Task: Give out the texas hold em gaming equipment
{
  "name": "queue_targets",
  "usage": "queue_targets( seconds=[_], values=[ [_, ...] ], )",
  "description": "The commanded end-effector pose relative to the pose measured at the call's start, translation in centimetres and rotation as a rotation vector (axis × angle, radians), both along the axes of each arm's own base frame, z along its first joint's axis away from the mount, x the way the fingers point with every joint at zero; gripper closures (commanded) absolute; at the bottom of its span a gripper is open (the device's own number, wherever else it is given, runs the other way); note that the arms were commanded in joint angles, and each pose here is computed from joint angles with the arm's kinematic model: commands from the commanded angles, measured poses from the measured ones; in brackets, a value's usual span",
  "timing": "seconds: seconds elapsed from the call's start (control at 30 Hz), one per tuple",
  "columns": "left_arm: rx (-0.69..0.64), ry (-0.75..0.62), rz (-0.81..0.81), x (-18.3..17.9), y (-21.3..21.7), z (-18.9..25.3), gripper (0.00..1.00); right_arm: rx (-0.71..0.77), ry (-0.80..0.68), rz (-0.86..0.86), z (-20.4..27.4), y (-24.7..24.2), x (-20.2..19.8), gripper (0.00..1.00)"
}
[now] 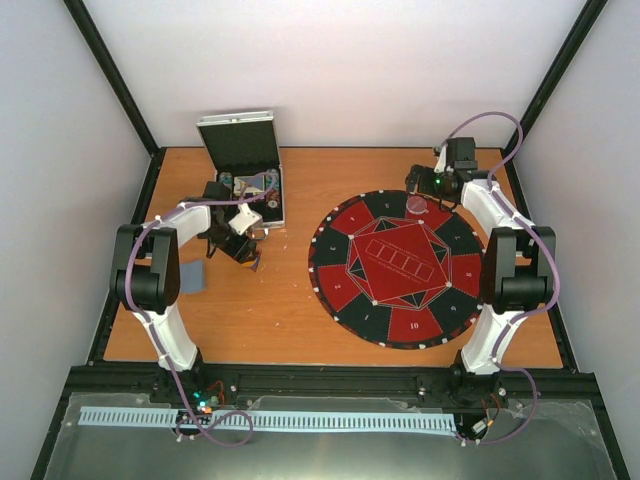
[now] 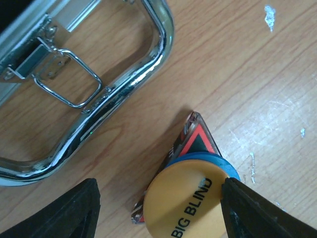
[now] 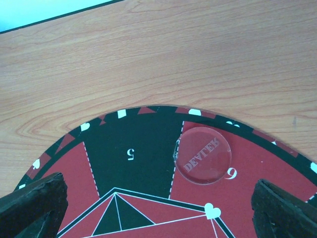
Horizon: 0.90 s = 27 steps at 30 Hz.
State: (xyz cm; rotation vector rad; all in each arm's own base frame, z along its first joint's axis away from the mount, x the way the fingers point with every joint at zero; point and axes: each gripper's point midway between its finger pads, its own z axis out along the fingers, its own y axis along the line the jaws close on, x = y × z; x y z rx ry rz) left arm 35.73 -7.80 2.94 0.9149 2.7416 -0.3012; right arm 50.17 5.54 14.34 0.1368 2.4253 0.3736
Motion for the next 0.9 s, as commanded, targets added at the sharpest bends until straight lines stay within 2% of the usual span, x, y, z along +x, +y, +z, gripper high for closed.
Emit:
queue_targets(
  seconds=[0.0, 0.27, 0.43, 0.6, 0.77, 0.87],
  values=[
    [0.027, -0.012, 0.010, 0.5, 0.5, -0.9, 0.32, 0.024, 0.008, 0.036, -0.3, 0.9, 0.1, 0.00],
    [0.007, -0.013, -0.002, 0.2, 0.2, -0.2, 0.31, 0.050, 0.023, 0.050, -1.0, 1.4, 0.4, 0.00],
    [-0.011, -0.031, 0.003, 0.3, -0.1, 1.1, 0.23, 0.077, 0.031, 0.066, -1.1, 1.8, 0.8, 0.00],
    [-0.022, -0.017, 0.009, -0.3, -0.2, 1.5, 0.22, 0.097, 0.031, 0.073, -1.0, 2.1, 1.1, 0.00],
    [-0.098, -0.013, -0.015, -0.8, -1.5, 2.2, 0.23, 0.123, 0.032, 0.087, -0.9, 2.4, 1.2, 0.00],
    [-0.064, -0.002, -0.006, -1.0, -0.9, 1.2, 0.25, 0.126, 0.039, 0.088, -1.1, 2.4, 1.1, 0.00]
  ],
)
